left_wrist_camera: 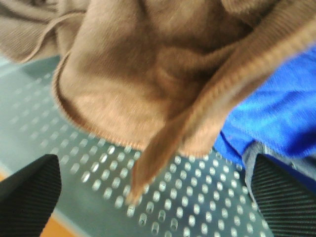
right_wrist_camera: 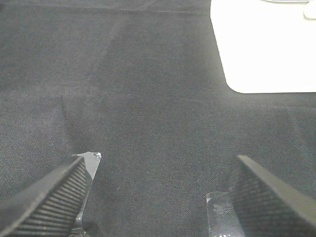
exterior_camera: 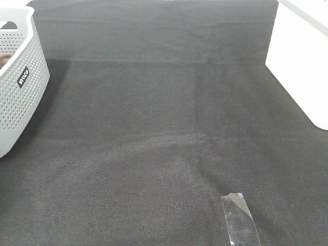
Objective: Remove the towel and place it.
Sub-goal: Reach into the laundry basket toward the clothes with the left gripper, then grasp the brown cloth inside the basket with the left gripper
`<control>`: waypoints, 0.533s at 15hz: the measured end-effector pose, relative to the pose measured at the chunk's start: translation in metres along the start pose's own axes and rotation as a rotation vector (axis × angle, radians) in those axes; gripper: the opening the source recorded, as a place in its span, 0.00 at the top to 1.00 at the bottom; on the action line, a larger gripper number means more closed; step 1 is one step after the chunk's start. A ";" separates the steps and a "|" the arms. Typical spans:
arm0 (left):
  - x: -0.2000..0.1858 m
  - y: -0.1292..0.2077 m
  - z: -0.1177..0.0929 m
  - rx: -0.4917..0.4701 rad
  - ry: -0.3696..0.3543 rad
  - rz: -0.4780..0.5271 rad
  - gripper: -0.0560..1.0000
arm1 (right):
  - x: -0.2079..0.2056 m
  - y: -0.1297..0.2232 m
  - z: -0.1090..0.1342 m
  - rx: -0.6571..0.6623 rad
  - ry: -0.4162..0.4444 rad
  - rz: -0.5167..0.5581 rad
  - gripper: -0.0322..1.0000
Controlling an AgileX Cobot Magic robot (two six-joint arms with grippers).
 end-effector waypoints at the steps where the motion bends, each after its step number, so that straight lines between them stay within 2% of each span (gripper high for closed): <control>1: 0.009 -0.003 -0.002 0.019 0.013 0.000 0.01 | 0.000 0.000 0.000 0.000 0.000 0.000 0.23; 6: 0.029 -0.021 -0.020 0.027 0.131 -0.070 0.01 | 0.000 0.000 0.000 0.000 0.000 0.000 0.23; 8: 0.029 -0.020 -0.025 0.032 0.157 -0.063 0.05 | 0.000 0.000 0.000 0.000 0.000 0.000 0.23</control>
Point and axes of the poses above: a point on each arm's last joint axis where the gripper is mounted, x pointing out along that axis toward the gripper, z along the wrist's bending axis when the last joint is at zero, y = z × x, the point moved 8 cm from there along x, pointing out along that axis toward the gripper, and after that the axes turned 10 degrees about -x, right-handed, at the moved point
